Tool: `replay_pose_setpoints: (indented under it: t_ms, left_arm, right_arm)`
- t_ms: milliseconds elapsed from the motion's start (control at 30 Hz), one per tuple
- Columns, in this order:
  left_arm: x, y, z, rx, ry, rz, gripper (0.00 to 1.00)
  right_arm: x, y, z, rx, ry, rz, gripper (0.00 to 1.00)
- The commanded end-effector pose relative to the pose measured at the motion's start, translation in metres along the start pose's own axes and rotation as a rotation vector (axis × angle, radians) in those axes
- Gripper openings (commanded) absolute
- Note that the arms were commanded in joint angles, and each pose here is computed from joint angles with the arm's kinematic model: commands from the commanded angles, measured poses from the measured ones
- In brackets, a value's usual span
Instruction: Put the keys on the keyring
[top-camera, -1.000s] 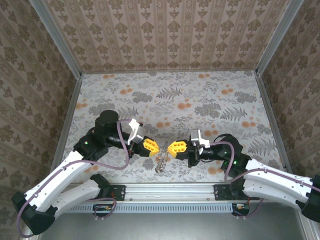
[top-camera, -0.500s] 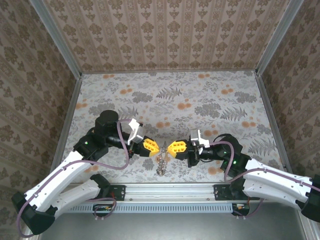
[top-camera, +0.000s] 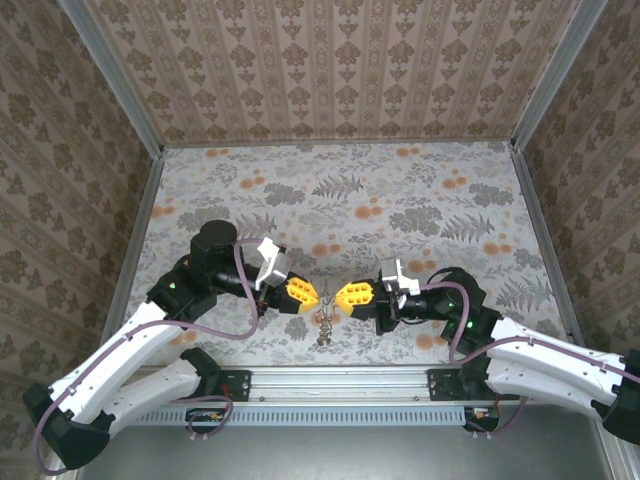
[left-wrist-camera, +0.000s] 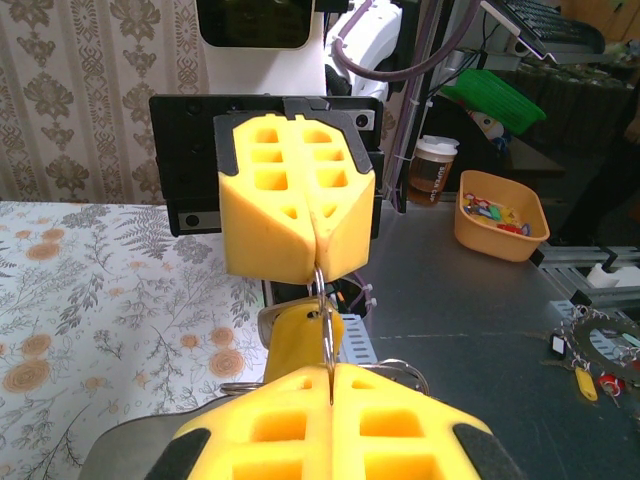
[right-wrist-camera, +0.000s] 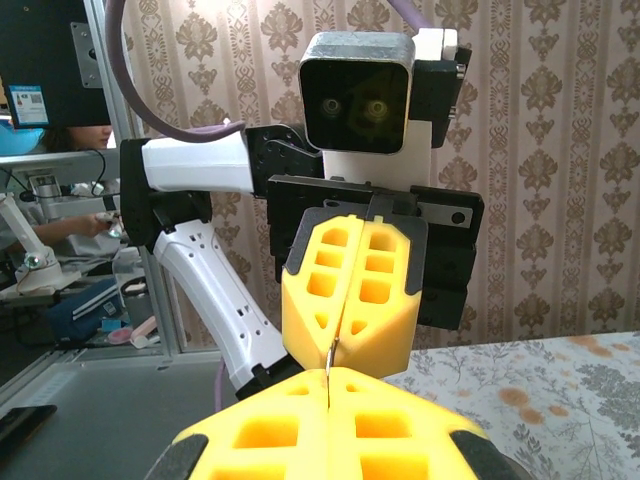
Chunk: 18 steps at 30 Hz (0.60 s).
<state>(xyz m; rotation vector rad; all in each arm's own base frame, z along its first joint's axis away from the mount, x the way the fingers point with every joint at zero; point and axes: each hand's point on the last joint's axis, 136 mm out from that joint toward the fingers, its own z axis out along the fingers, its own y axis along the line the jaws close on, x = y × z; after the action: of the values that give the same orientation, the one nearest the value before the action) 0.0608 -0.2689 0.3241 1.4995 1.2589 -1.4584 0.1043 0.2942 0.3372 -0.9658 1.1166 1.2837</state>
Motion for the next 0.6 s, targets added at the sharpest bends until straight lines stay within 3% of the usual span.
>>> replay_pose_setpoints:
  t_ms: [0,567]
  left_arm:
    - [-0.0093,-0.0087,-0.0033,0.023,-0.024,0.037,0.0]
    - [-0.0107,-0.0097,-0.0039,0.024,-0.025,0.041,0.0]
  right_arm:
    - [-0.0209,0.0101,0.0004,-0.037,-0.043,-0.021,0.0]
    - [-0.0197,0.0084,0.0055,-0.044,-0.041,-0.016,0.0]
